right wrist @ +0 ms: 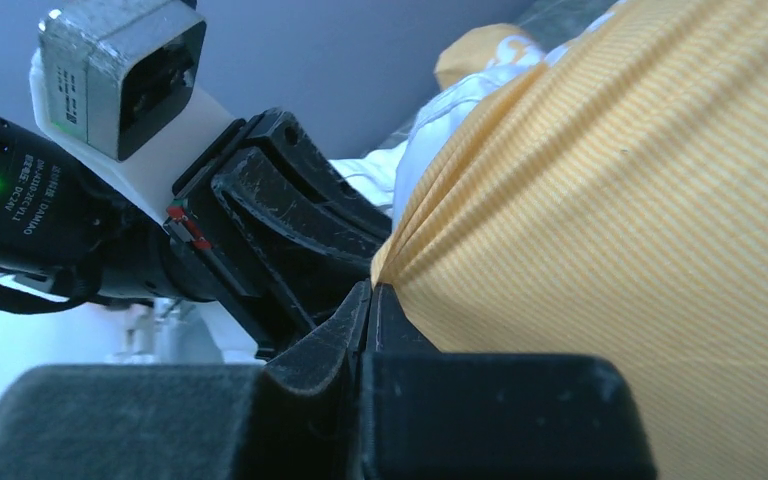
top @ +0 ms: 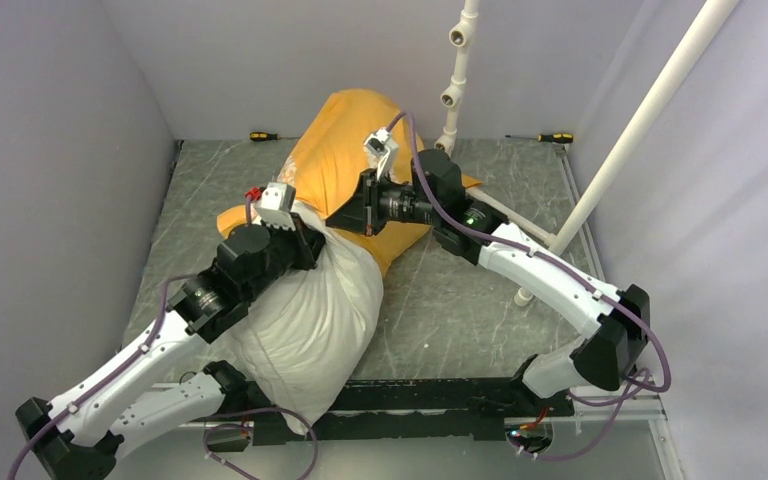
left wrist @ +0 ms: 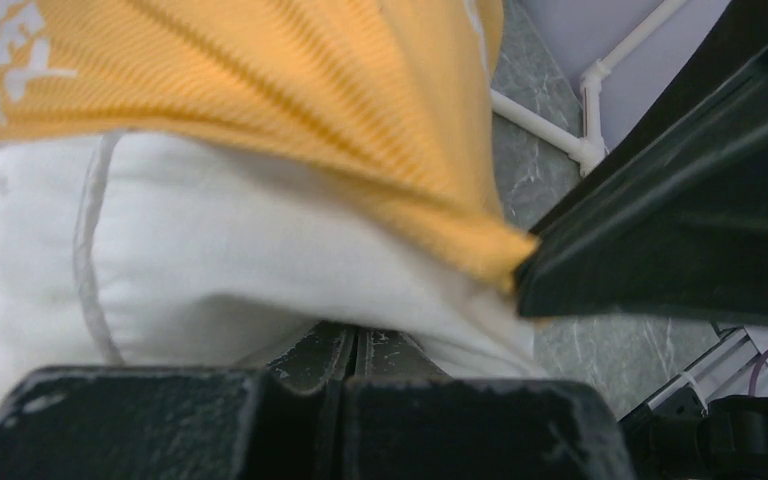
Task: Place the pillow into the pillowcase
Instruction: Stuff the pillow into the pillowcase.
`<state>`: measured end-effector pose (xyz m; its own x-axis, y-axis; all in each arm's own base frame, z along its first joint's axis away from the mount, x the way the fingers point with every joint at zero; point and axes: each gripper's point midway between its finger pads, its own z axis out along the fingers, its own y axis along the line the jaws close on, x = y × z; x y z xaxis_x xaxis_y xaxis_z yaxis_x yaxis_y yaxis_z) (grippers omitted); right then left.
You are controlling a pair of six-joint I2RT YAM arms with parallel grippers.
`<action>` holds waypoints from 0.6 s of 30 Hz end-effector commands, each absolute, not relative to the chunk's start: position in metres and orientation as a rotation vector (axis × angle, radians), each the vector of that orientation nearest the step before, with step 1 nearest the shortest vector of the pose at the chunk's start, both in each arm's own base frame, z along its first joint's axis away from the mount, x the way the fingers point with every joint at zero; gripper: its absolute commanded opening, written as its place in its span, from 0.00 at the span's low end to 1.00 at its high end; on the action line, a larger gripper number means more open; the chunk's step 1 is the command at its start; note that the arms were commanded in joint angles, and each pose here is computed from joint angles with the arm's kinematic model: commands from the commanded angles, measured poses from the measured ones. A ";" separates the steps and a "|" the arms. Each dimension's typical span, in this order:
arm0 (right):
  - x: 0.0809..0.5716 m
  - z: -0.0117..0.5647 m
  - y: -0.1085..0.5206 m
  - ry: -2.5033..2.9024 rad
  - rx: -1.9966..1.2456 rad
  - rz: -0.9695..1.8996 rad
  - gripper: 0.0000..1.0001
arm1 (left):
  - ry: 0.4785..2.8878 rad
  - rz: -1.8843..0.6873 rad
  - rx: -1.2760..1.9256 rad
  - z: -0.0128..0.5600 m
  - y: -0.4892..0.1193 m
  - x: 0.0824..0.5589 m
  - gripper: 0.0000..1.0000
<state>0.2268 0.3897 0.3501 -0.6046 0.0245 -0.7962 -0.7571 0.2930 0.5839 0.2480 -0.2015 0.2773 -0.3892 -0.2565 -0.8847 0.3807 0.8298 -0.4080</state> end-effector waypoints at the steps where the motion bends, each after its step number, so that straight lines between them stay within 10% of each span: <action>1: 0.151 0.427 0.396 1.568 -0.838 1.820 0.00 | 1.625 -0.743 0.077 0.345 -0.218 0.274 0.00; 18: 0.123 0.500 0.392 1.392 -0.703 2.078 0.00 | 1.269 -0.607 0.133 0.449 -0.188 0.286 0.00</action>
